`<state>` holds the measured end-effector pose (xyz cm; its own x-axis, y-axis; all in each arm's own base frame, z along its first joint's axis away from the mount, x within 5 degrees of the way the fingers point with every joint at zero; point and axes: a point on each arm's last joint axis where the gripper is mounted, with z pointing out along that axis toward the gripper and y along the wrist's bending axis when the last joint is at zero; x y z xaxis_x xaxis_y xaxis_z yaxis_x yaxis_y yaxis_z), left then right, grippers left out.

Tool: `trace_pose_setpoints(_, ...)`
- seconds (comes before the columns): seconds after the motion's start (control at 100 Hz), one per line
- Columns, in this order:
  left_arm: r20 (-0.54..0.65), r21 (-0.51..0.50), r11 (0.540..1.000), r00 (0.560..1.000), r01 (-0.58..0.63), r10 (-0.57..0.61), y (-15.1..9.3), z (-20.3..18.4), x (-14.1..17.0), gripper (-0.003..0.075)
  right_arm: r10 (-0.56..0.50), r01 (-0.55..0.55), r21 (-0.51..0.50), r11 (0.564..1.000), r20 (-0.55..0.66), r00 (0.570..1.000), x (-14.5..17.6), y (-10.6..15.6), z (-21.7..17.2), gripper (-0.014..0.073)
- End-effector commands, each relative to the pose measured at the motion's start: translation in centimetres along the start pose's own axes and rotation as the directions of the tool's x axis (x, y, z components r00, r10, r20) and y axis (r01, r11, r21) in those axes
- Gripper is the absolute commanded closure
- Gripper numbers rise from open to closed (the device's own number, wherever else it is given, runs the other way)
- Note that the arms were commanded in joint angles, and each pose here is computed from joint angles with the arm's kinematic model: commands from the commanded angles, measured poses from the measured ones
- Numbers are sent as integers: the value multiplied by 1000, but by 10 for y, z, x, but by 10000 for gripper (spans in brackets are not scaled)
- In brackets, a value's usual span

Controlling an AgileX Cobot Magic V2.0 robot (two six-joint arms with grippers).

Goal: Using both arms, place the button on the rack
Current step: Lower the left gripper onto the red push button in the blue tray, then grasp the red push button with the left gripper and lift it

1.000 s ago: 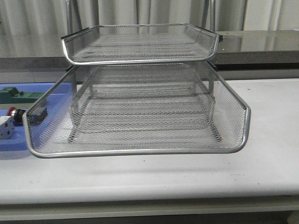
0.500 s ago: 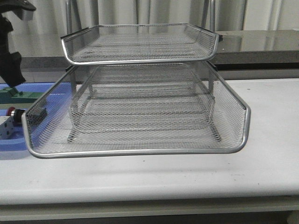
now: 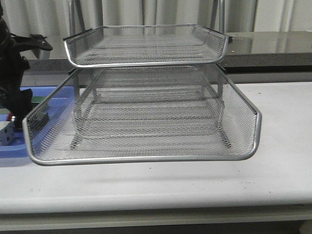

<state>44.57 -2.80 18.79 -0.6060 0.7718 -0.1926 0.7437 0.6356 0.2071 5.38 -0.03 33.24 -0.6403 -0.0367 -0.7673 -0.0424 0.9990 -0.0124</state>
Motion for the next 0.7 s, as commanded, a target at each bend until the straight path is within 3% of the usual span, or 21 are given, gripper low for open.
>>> trace_pose_setpoints(0.0, 70, -57, 998, 997, -22, 26, 4, -26, -10, 50, -11, 11, 12, 1000, 79, 997, -11, -1, -7, 666)
trace_pose_setpoints(0.58, 62, -18, 994, 992, -106, 107, -9, 13, -27, 50, -11, 11, 12, 1000, 79, 997, -11, -1, -7, 666)
trace_pose_setpoints(0.69, 62, -20, 994, 992, -107, 108, -8, 13, -27, 114, -11, 11, 12, 1000, 79, 997, -11, -1, -7, 666)
